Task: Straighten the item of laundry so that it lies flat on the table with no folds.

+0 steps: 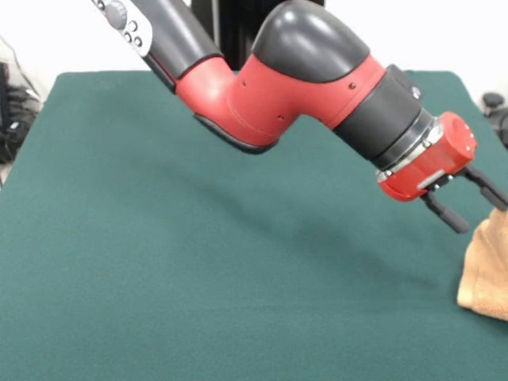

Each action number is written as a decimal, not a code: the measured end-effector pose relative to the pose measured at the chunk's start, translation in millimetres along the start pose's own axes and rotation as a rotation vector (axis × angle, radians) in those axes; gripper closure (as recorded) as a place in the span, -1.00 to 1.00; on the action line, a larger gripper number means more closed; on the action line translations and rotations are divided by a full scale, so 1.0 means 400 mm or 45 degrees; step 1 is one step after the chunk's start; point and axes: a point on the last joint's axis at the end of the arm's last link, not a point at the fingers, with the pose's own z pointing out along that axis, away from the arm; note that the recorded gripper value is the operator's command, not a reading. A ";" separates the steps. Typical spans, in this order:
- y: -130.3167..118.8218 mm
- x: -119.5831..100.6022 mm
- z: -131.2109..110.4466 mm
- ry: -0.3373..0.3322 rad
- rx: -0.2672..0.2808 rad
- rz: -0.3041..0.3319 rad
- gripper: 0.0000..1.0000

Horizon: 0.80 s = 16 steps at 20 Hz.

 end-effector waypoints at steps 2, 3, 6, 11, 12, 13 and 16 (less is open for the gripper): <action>0.006 0.001 -0.003 0.001 0.027 -0.050 -1.00; 0.009 0.001 -0.005 0.002 0.037 -0.070 -1.00; 0.030 -0.004 -0.021 0.009 0.090 -0.181 -1.00; 0.045 -0.027 -0.061 0.027 0.131 -0.261 -1.00; 0.044 -0.033 -0.071 0.036 0.139 -0.271 -1.00; 0.043 -0.034 -0.075 0.040 0.142 -0.273 -1.00; 0.030 -0.038 -0.078 0.061 0.149 -0.271 -1.00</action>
